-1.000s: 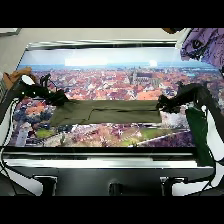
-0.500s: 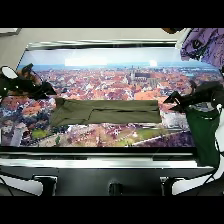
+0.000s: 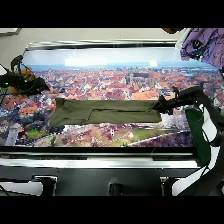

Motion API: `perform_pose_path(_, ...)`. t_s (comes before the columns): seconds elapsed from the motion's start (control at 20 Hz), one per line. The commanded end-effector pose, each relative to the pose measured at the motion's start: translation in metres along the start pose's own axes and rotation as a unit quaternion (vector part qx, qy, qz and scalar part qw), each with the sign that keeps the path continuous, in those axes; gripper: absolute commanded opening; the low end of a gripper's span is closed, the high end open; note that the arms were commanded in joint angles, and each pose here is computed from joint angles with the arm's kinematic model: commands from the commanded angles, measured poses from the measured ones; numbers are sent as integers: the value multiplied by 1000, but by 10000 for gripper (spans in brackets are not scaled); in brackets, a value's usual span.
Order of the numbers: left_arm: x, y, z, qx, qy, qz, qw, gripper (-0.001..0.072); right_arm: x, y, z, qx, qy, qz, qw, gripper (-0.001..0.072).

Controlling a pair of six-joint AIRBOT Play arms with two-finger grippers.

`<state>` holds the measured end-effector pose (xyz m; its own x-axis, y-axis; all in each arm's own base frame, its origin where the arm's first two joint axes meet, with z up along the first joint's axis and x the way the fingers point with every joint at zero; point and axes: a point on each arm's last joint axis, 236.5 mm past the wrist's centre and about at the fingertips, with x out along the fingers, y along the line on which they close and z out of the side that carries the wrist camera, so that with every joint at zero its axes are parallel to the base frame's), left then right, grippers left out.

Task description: Fold the clothes and pants, and hang the long-sleeved shirts on hangers.

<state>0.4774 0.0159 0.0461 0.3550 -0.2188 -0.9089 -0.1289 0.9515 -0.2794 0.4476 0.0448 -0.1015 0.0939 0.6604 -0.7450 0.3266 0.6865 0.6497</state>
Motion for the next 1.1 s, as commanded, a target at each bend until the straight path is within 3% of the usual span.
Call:
perform_pose_path(0.0, 4, -20, 3, 11, -8, -12, 1000, 517, -8, 20, 2, -9, -20, -6, 1000, 26)
perform_pose_path(0.05, 9, -35, 4, 18, -12, -26, 999, 455, -24, 24, 4, -10, -42, -25, 999, 25)
perform_pose_path(0.15, 26, -75, -1, 32, -5, -65, 997, 16, -58, 34, 2, -10, -73, -58, 996, 25)
perform_pose_path(0.5, 128, -255, -83, 45, 84, -204, 974, 16, -179, 63, -24, 7, -177, -169, 970, 25)
perform_pose_path(0.8, 167, -393, -173, -3, 130, -316, 940, 16, -223, 90, -46, 21, -202, -174, 963, 26)
perform_pose_path(1.05, 178, -452, -224, -34, 134, -349, 927, 16, -237, 100, -62, 15, -197, -179, 964, 26)
